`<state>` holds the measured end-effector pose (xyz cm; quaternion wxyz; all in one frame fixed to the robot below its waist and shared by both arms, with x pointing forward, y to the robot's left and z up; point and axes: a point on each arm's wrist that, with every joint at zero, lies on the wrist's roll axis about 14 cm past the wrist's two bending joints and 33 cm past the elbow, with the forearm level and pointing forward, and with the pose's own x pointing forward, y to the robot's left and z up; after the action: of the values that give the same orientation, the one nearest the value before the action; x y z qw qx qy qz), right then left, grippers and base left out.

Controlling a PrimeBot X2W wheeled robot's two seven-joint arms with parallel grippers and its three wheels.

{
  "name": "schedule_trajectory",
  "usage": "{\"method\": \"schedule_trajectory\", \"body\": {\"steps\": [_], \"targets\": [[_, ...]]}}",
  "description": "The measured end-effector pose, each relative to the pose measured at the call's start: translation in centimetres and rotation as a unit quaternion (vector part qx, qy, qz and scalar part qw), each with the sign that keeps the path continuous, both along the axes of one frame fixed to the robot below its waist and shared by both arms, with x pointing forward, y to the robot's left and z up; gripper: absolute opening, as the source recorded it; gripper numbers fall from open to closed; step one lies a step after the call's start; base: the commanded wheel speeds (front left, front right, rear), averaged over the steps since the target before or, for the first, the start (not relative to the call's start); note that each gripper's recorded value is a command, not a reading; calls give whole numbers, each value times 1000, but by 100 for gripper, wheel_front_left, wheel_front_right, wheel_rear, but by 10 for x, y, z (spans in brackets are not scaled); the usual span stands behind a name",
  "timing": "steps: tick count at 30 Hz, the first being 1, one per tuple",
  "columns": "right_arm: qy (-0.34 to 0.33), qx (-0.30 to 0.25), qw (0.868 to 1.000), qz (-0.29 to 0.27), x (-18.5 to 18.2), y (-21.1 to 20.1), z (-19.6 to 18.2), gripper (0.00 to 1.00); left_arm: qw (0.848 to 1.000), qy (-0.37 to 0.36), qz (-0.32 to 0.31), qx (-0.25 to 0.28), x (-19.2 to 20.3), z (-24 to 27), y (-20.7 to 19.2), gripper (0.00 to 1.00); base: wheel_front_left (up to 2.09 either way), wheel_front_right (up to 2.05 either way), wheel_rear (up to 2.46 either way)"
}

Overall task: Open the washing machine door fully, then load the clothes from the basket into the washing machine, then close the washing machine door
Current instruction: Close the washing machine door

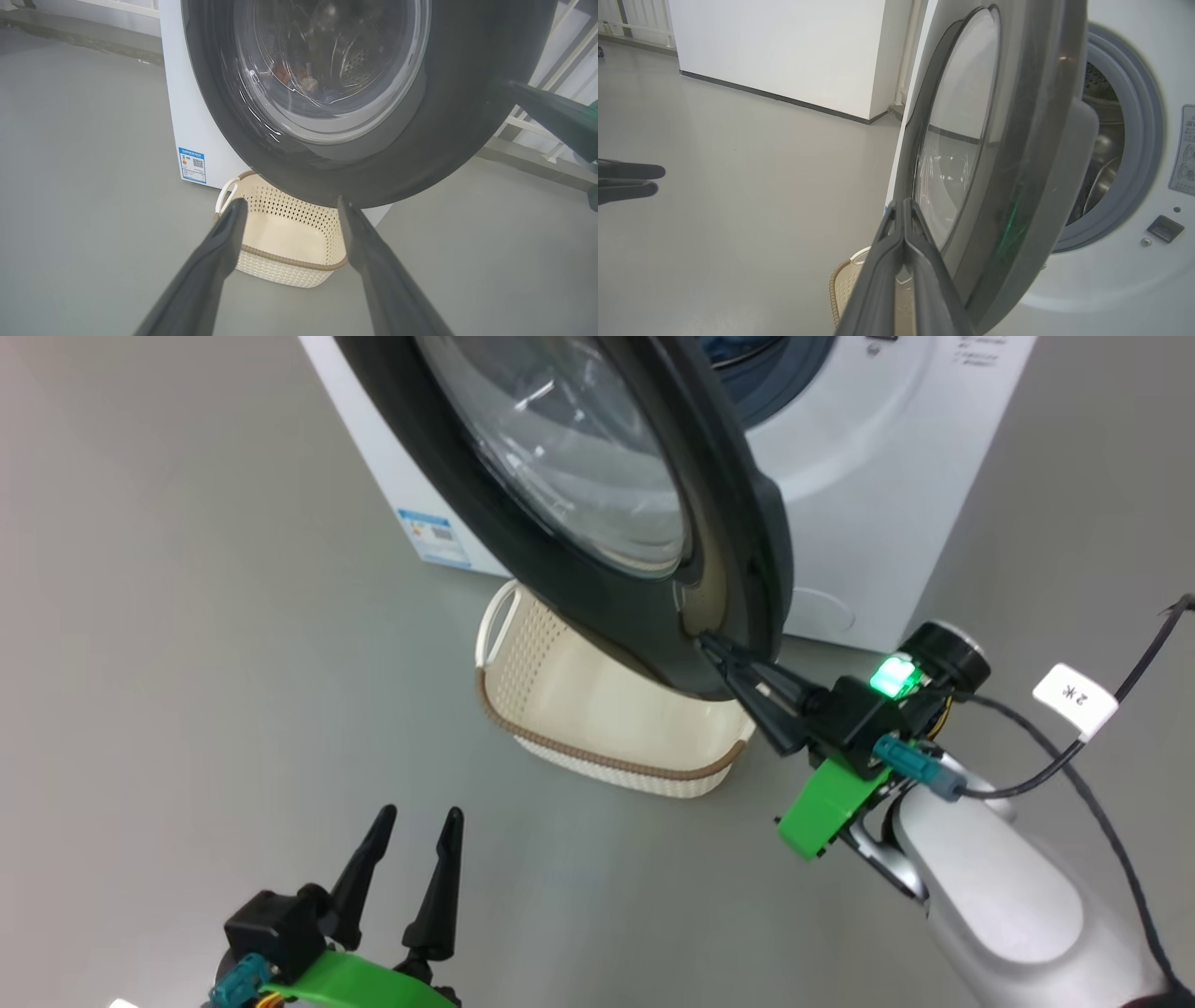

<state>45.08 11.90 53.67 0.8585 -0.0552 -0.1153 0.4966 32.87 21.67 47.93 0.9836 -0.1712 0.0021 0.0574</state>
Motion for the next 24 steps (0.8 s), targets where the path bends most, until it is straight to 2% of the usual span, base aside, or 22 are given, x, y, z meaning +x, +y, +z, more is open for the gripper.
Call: {"method": "schedule_trajectory", "body": {"steps": [16,24], "targets": [[11,7,1000,-23,58,-1,-22,0,1000,25,8,-5,24,-15,2,100,0,0,0],[-8,7,999,-53,107,-14,-27,0,999,35,-3,-2,48,-24,-2,100,0,0,0]]}}
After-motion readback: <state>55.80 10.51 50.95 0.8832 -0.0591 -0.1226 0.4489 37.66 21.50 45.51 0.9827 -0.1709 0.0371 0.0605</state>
